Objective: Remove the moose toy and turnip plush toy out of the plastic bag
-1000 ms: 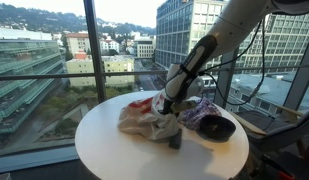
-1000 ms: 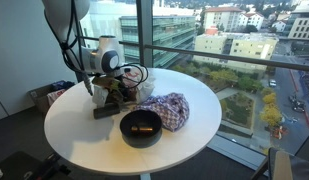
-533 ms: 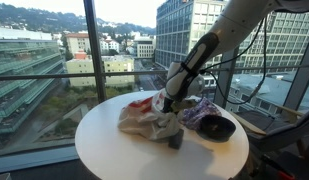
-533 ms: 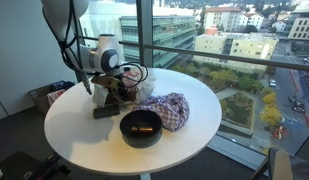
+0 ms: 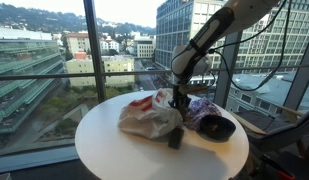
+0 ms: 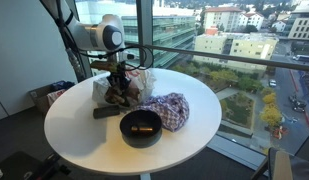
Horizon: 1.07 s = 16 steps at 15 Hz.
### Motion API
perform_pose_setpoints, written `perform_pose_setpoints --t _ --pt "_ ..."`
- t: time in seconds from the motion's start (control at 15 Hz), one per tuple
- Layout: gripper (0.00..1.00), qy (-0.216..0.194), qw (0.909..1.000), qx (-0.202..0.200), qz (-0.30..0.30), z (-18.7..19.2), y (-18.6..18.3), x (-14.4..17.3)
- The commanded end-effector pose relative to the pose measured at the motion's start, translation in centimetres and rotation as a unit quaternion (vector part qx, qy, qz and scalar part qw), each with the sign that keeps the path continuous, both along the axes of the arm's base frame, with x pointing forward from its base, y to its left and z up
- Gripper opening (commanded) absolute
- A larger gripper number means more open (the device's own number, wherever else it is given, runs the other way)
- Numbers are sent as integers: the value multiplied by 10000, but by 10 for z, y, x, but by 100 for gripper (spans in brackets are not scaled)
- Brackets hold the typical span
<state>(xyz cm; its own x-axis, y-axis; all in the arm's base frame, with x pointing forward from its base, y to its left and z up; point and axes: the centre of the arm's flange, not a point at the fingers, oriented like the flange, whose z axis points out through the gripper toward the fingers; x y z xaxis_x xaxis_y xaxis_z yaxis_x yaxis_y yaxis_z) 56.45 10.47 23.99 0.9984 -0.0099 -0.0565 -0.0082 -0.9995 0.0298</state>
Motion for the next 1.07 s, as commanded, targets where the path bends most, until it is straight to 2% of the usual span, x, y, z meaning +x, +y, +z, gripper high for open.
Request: perform_pose_setpoints --t 0.0,0.13,0.33,0.6,0.73,1.0 --pt "4 448 9988 -28 -205 50 -7 -19" --pt "4 654 9974 270 -103 74 -5 -30" --pt "4 495 9968 615 110 115 5 -47" --pt "4 -194 9966 586 539 167 24 -65" --pt "4 -576 9920 700 883 185 37 -72" --pt "4 -1398 9776 602 1456 215 63 -84"
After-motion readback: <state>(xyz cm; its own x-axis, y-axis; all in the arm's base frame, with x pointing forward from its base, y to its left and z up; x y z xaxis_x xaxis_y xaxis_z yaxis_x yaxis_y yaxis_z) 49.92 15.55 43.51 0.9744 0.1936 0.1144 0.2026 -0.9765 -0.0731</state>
